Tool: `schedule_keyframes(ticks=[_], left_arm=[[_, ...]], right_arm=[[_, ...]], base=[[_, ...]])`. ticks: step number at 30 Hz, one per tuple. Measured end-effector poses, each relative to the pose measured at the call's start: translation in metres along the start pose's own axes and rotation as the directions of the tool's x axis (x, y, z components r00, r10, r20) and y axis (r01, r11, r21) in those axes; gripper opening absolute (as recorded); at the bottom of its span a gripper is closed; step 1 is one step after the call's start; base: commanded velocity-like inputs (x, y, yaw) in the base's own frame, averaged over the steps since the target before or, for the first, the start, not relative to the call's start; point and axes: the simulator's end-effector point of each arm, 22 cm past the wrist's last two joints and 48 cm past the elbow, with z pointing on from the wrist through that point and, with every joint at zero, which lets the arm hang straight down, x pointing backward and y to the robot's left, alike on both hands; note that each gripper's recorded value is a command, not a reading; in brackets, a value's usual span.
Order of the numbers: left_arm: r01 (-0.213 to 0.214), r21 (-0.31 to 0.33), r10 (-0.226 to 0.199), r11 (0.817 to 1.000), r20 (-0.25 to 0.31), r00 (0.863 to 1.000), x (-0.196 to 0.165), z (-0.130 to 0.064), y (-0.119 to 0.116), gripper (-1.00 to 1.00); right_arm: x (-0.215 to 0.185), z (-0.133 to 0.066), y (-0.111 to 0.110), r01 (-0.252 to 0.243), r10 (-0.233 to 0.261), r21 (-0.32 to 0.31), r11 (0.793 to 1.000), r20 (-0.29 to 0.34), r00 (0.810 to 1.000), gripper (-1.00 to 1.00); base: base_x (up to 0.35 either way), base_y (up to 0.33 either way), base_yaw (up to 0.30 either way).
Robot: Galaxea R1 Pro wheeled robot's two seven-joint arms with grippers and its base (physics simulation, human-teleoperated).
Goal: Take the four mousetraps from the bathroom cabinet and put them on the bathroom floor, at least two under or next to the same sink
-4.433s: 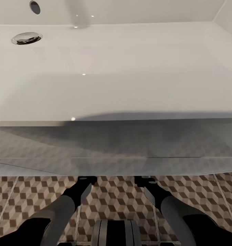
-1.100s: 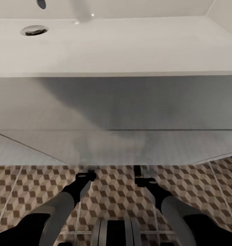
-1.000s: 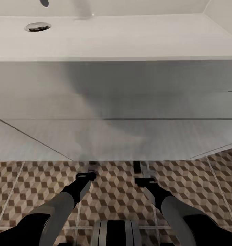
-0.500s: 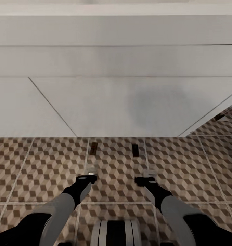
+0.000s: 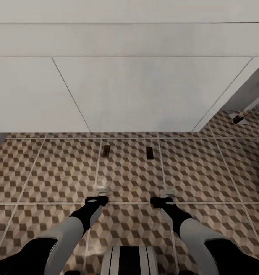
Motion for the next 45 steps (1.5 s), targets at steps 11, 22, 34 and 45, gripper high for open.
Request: schedule_keyframes(ticks=[11,22,34,45], left_arm=[[0.002,-0.001,-0.002,1.0,0.006,1.0,-0.001,0.0,0.0003,1.0],[0.003,-0.002,-0.003,1.0,0.01,1.0,-0.002,0.0,0.0004,1.0],[0.007,0.0,-0.007,1.0,0.022,1.0,-0.004,-0.0005,-0.0009,1.0],[0.009,0.0,-0.009,1.0,0.024,1.0,-0.0048,-0.0008,-0.0015,1.0]], right_arm=[[-0.0018,-0.0001,0.0005,0.0,0.0,-0.001,1.0,0.008,1.0,1.0],[-0.002,0.0,-0.0001,0.0,0.0,0.0,1.0,0.008,1.0,1.0],[-0.0024,-0.0004,0.0007,0.0,0.0,-0.001,1.0,0.009,1.0,1.0],[-0.0023,-0.0005,0.0005,0.0,0.0,-0.001,1.0,0.009,1.0,1.0]], base=[[-0.345,0.0,0.0],[-0.345,0.0,0.0],[-0.208,0.0,0.0],[-0.022,0.0,0.0]])
